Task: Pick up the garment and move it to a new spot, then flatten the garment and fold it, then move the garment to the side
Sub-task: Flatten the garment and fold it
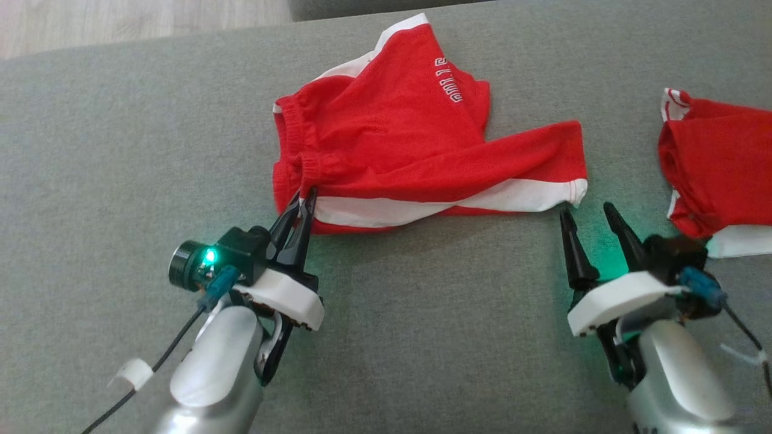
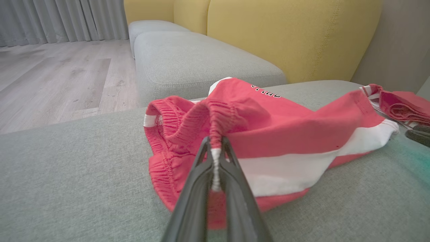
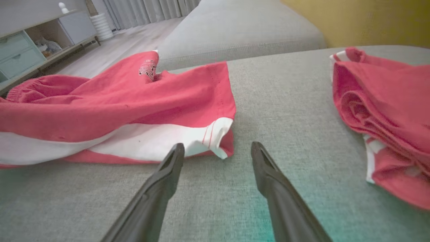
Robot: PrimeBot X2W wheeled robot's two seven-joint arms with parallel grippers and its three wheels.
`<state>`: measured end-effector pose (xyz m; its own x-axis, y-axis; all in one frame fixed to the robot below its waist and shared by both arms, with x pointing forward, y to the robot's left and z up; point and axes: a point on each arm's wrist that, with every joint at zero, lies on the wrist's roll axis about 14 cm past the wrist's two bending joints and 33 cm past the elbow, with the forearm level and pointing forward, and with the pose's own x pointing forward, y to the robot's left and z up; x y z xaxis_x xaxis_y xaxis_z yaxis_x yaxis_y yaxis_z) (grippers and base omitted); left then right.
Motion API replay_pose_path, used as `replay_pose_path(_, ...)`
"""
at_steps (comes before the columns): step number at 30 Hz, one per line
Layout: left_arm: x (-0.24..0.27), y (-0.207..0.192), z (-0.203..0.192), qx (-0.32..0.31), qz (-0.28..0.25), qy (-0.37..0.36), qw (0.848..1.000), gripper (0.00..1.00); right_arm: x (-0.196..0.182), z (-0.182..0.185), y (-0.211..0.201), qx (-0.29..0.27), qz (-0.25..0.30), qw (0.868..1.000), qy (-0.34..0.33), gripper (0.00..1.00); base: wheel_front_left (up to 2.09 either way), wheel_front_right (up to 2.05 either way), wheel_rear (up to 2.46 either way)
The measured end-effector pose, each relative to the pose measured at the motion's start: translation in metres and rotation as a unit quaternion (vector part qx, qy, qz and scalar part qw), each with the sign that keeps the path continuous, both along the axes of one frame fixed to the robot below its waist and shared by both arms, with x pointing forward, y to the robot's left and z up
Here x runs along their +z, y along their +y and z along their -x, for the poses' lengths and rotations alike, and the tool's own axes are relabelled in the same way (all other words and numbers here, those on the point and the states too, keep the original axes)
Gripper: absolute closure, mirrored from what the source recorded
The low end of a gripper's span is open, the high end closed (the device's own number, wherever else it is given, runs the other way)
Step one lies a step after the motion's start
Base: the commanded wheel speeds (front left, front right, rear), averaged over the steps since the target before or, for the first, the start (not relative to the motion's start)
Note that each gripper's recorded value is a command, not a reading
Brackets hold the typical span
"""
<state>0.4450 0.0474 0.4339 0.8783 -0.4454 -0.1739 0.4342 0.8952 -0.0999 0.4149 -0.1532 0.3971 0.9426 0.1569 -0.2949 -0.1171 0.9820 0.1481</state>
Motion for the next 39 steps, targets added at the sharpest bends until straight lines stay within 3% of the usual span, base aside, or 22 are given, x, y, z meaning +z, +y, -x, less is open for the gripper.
replay_pose_path(15,0.001,0.0,0.002,0.0,0.004,-0.004,1.0,1.0,-0.011,-0.012,0.019,0.05,0.001,0.998,0.023,0.0,0.0,0.0,0.0)
replay_pose_path(31,-0.005,-0.001,0.004,-0.006,-0.001,0.002,1.0,1.0,-0.012,-0.022,0.022,0.066,0.006,0.998,0.018,0.0,0.0,0.0,0.0)
replay_pose_path(32,-0.005,-0.001,0.004,-0.006,-0.002,0.002,1.0,1.0,-0.013,-0.022,0.023,0.068,0.006,0.997,0.021,0.31,0.0,0.0,0.0)
replay_pose_path(33,-0.005,-0.001,0.004,-0.006,-0.003,0.002,1.0,1.0,-0.015,-0.021,0.026,0.073,0.006,0.997,0.023,1.0,0.0,0.0,0.0)
replay_pose_path(39,0.0,0.001,0.001,-0.002,-0.002,-0.004,1.0,1.0,-0.011,-0.022,0.028,0.078,0.006,0.997,0.016,1.0,0.0,0.0,0.0)
